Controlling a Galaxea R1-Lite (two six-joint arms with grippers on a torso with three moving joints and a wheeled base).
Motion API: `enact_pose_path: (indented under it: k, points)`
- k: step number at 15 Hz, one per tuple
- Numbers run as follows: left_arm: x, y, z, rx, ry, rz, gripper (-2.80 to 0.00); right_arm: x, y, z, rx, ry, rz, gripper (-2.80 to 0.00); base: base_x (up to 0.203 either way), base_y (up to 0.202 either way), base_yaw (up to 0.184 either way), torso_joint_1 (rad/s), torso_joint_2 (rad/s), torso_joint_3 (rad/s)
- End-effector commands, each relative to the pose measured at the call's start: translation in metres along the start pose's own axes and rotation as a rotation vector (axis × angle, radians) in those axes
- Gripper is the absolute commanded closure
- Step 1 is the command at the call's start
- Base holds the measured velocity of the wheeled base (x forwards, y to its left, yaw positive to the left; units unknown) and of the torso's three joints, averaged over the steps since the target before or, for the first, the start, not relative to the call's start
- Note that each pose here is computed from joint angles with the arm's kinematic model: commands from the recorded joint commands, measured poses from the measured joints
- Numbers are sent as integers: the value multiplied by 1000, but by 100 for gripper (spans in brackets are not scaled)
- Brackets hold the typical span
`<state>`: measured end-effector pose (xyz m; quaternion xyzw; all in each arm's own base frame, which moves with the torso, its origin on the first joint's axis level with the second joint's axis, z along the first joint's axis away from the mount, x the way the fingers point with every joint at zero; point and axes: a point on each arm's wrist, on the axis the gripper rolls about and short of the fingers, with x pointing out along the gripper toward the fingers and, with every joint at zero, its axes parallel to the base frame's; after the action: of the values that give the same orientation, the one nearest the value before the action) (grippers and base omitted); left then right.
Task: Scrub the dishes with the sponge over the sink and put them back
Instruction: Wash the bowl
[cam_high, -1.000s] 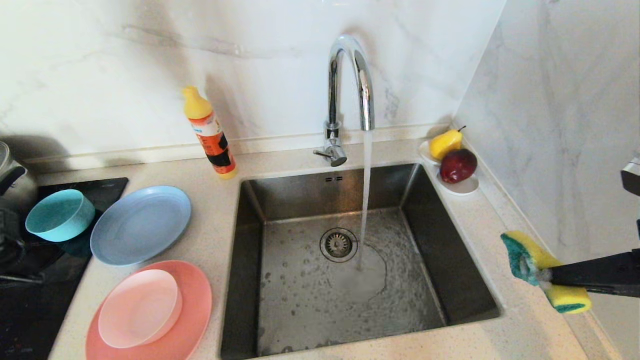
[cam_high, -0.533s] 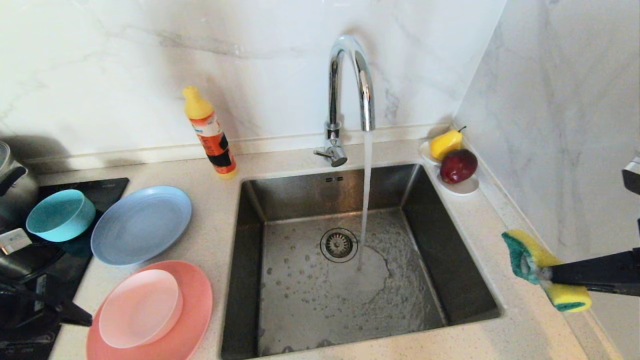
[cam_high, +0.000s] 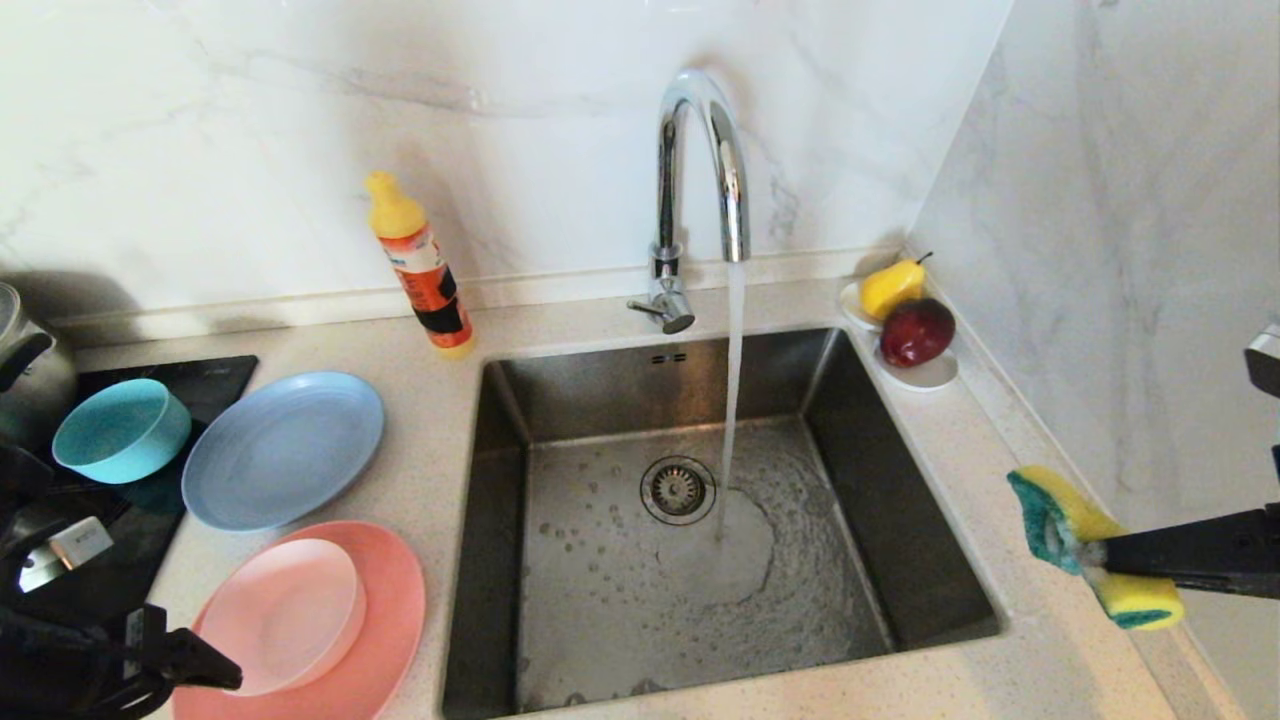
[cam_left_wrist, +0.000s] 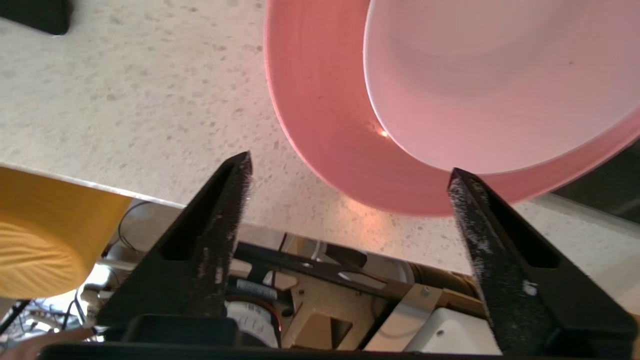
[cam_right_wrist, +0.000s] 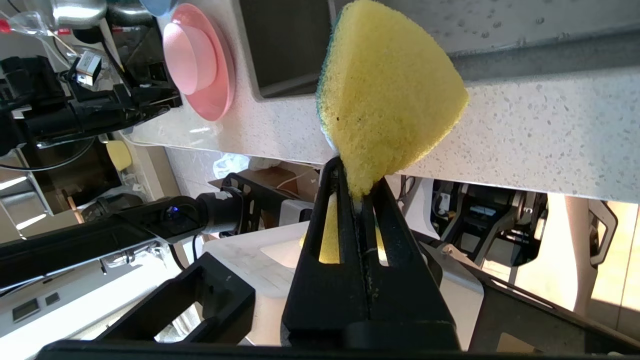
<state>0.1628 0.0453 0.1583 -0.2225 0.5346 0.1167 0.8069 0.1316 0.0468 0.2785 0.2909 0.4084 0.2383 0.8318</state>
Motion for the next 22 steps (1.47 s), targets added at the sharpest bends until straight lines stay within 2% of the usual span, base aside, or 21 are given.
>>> enact_pose_path:
  k: [1,4,8,10,12,14,20,22]
  points:
    - [7,-1,-2,0,19,-3,-280,2,-3,-2,10,12,-4,0,0,0,0,0,0,0]
    - [11,-1,0,-26,18,-11,-280,-1,-1,-3,5,5,1,0,0,0,0,0,0,0]
    - [23,-1,4,-75,-95,-49,-280,-5,1,-4,-1,-6,10,0,0,0,0,0,0,0]
    - [29,-1,6,-83,-98,-55,-280,-7,1,-4,-4,-11,13,0,0,0,0,0,0,0]
    - [28,-3,9,-107,-123,-106,-280,-7,2,-5,-5,-12,14,0,0,0,0,0,0,0]
    - [29,-4,10,-113,-129,-167,-280,-7,1,-5,-4,-12,14,0,0,0,0,0,0,0]
    - [33,-6,11,-117,-123,-185,-280,-8,2,-5,-7,-14,15,0,0,0,0,0,0,0]
    - [37,-6,15,-112,-156,-184,-280,-8,1,-5,-7,-13,15,0,0,0,0,0,0,0]
